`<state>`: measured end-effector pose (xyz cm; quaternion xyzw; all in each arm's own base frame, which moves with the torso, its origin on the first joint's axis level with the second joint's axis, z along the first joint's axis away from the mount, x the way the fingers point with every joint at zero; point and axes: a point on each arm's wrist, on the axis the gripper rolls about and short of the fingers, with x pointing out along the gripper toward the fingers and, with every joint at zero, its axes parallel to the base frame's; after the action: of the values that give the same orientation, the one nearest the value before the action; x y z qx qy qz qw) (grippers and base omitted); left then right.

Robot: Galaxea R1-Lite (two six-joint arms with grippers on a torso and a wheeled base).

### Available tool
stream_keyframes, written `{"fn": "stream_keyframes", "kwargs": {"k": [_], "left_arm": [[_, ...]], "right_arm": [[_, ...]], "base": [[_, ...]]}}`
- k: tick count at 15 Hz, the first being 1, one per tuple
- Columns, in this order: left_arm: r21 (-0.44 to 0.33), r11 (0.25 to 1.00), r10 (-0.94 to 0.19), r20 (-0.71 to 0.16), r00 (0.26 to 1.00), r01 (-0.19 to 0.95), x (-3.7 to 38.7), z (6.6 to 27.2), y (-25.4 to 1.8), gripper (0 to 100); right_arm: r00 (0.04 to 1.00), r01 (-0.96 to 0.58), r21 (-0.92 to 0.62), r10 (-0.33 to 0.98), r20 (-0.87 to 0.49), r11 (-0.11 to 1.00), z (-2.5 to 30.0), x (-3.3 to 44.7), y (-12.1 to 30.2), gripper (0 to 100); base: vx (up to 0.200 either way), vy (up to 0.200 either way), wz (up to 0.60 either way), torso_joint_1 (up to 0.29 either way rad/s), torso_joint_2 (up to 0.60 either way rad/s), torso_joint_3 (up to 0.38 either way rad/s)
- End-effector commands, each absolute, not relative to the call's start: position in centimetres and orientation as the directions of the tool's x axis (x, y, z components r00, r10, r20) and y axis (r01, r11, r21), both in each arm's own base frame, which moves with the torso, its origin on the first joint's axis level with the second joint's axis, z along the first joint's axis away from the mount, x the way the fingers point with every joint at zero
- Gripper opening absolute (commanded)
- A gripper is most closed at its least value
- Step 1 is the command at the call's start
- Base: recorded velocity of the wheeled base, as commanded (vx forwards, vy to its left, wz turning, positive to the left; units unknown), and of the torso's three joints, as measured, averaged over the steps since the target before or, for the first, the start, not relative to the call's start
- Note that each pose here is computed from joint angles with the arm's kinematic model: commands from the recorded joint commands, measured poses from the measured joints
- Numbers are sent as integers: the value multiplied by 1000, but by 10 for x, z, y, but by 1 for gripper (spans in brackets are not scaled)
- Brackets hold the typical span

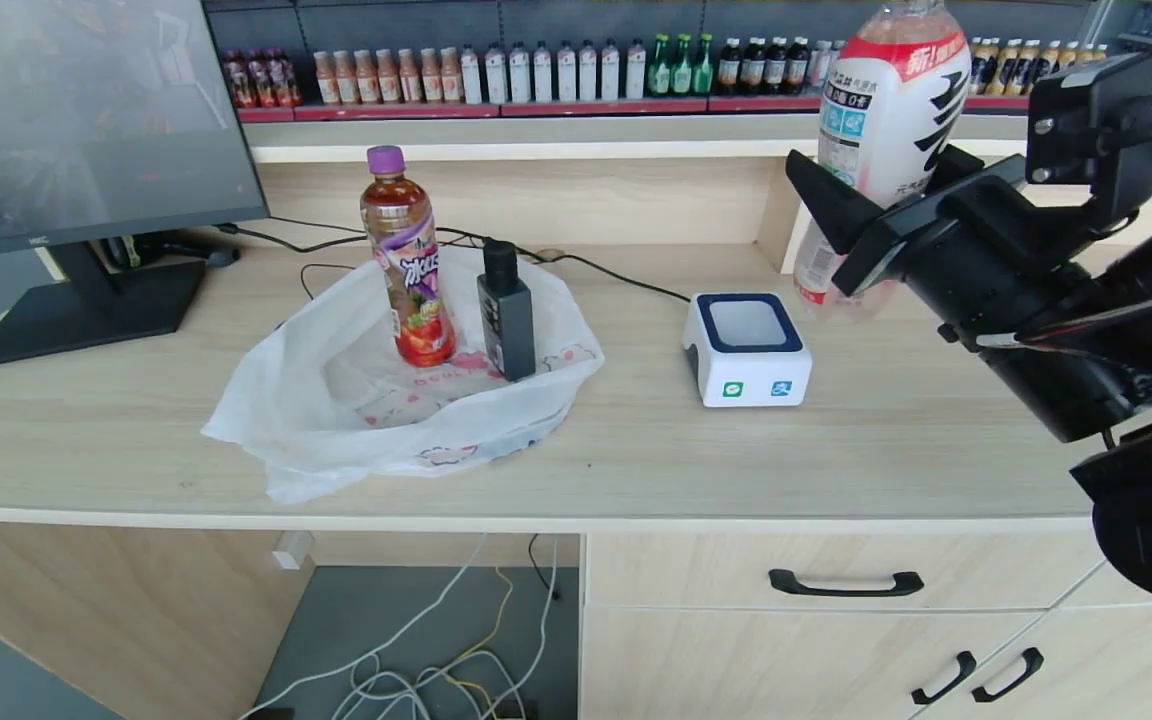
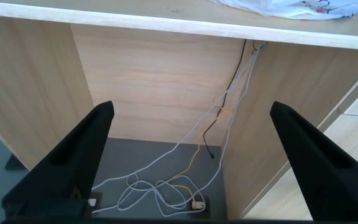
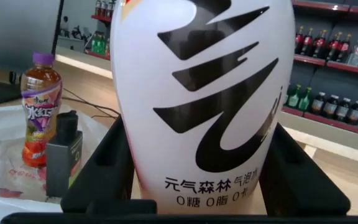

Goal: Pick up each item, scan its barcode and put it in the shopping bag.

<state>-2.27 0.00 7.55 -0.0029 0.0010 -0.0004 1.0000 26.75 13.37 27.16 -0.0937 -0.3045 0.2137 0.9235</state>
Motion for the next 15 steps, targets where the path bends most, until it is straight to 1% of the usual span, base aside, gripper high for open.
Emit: {"fn": "stream_keyframes", "kwargs": {"k": [1,4,5,6,7,8,10,12,15], "left_arm": [[-6,1000,-2,-2,1000,2,-23,76,0,100],[-6,1000,-2,-2,1000,2,-23,76,0,100],[-6,1000,-2,-2,1000,2,-23,76,0,100],[-6,1000,-2,-2,1000,2,-23,76,0,100],[-6,1000,-2,-2,1000,2,-23,76,0,100],[-6,1000,-2,-2,1000,2,-23,76,0,100],[-6,1000,-2,-2,1000,2,-23,76,0,100],[-6,1000,-2,-2,1000,2,-23,76,0,100],[-6,1000,-2,-2,1000,2,-23,76,0,100]], "right_arm": [[716,-333,-347,474,512,877,258,288,150,0],[673,-311,-418,508,538,854,242,305,172,0],[635,-314,-485,560,532,817,240,311,176,0],[635,-314,-485,560,532,817,240,311,176,0],[609,-315,-548,608,509,775,230,319,182,0],[613,-307,-559,609,503,770,225,322,183,0],[601,-261,-592,608,518,762,226,328,183,0],[526,-240,-681,682,508,692,227,337,178,0],[507,-232,-727,718,476,646,219,351,162,0]], "base": [[0,0,0,0,0,0],[0,0,0,0,0,0],[0,0,0,0,0,0],[0,0,0,0,0,0],[0,0,0,0,0,0],[0,0,0,0,0,0],[0,0,0,0,0,0],[0,0,0,0,0,0],[0,0,0,0,0,0]]}}
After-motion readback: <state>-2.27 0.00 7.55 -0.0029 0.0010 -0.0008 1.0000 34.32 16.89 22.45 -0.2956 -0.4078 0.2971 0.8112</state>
